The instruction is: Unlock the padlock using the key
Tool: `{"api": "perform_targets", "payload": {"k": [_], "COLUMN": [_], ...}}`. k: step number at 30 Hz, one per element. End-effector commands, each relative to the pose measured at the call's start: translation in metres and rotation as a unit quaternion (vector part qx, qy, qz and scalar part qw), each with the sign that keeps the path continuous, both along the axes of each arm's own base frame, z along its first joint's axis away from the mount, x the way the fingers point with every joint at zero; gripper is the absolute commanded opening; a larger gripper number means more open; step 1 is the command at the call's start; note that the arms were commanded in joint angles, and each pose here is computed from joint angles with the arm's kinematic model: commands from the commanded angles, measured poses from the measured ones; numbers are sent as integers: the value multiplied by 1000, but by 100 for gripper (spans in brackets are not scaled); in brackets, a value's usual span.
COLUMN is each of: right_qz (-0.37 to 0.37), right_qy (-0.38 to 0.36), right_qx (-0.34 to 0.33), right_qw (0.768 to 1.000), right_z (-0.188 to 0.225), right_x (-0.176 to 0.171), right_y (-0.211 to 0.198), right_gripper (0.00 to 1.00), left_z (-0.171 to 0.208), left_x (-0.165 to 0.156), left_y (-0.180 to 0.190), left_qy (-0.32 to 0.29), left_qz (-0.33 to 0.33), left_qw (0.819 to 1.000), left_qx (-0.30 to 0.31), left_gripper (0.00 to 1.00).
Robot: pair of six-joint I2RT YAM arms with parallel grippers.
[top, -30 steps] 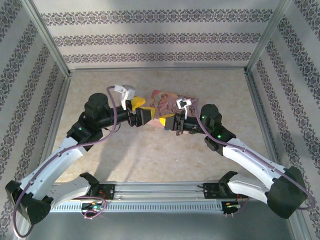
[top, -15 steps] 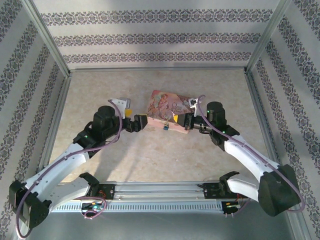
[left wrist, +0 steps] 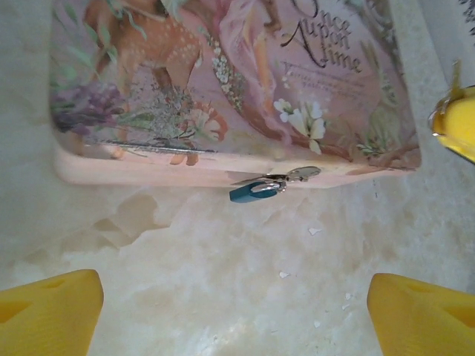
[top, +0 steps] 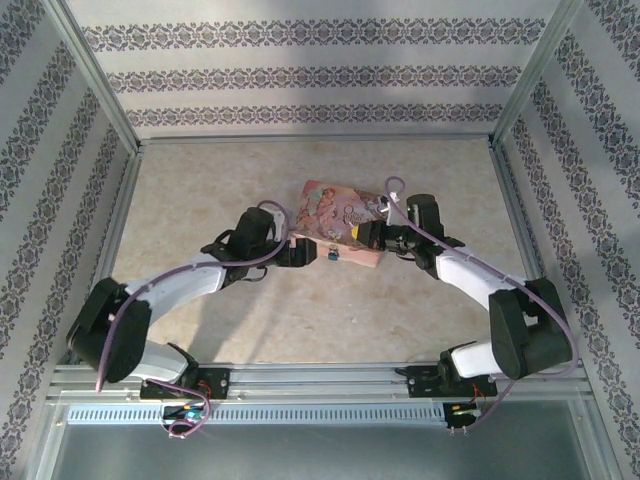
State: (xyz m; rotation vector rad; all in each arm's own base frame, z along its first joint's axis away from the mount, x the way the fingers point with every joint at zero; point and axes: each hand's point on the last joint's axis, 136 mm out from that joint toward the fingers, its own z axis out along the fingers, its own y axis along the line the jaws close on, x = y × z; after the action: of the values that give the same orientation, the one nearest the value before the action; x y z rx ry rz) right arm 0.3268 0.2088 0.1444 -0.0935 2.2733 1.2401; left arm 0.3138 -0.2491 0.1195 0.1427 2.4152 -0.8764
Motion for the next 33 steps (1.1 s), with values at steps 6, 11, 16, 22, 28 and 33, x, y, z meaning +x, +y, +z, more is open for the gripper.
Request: {"api": "perform_targets", "payload": {"k": [6, 11, 16, 22, 28, 33], "right_qz": [-13, -11, -12, 0, 4, 1], "right_qy": [-2, 14, 26, 43, 59, 61], "right_qx": [-11, -17, -23, -24, -32, -38], "right_qw": [1000, 1000, 999, 999, 998, 997], "right_z": [-7, -21, -32, -43, -55, -57], "right_x": [25, 26, 22, 12, 1, -1], "right_y": [-3, -3, -4, 2, 11, 16], "right_gripper": [0, 0, 0, 0, 0, 0], "left_z": [0, -2, -2, -10, -17, -13], "left_x": [23, 34, 48, 66, 79, 74], "left_y": [-30, -36, -39, -32, -27, -27], "left_qy": [16, 18, 14, 13, 13, -2], "left_qz": [-12, -14, -11, -3, -1, -11], "left_qw": [998, 997, 997, 997, 998, 998], "left_qx": [-59, -71, -80, -73, -56, -64], "left_gripper": [91, 90, 90, 90, 90, 90]}}
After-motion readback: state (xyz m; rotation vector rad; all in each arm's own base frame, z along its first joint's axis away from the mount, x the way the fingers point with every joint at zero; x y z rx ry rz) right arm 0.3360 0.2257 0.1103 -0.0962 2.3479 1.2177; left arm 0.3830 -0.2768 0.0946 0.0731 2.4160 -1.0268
